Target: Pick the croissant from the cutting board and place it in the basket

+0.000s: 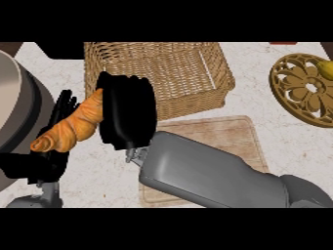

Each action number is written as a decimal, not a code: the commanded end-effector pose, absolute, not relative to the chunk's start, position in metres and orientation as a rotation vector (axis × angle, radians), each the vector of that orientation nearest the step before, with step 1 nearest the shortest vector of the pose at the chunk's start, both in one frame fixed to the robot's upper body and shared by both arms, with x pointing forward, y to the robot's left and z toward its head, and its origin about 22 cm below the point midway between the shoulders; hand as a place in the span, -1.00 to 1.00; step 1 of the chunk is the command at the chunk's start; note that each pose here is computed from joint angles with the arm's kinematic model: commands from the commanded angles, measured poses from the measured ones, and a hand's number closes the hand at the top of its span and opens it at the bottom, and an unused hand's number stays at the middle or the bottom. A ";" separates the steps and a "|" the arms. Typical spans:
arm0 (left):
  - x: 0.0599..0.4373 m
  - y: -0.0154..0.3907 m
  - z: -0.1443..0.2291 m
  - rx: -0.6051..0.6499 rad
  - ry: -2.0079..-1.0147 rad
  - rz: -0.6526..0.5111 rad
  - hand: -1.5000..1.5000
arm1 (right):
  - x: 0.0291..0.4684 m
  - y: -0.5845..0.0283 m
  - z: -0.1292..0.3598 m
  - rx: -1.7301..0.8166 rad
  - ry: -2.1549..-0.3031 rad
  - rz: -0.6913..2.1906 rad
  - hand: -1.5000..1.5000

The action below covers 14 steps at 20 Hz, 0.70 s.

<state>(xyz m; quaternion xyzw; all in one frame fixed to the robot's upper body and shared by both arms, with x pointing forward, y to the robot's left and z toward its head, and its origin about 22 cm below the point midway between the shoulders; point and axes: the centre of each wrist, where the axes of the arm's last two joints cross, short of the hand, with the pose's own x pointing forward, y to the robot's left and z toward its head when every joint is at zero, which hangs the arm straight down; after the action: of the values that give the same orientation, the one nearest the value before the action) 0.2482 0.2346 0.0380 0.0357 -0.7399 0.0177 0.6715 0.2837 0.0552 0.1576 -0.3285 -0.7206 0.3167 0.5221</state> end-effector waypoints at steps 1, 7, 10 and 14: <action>0.236 0.245 0.018 0.094 -1.671 0.067 0.00 | 0.298 0.046 0.153 -0.823 -1.659 0.758 1.00; 0.250 0.233 0.026 0.098 -1.680 0.050 0.00 | 0.317 0.036 0.138 -0.861 -1.587 0.821 1.00; 0.242 0.229 0.037 0.082 -1.687 0.050 0.00 | 0.322 0.030 0.111 -0.893 -1.565 0.867 1.00; 0.243 0.233 0.042 0.093 -1.665 0.035 0.00 | 0.337 0.019 0.097 -0.863 -1.559 0.827 1.00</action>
<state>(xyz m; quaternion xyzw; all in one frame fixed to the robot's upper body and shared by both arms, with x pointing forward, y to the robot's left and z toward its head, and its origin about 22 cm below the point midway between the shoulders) 0.2447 0.2310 0.0331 0.0363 -0.7423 0.0200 0.6688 0.3306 0.0281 0.1154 -0.3685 -0.6655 0.3508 0.5461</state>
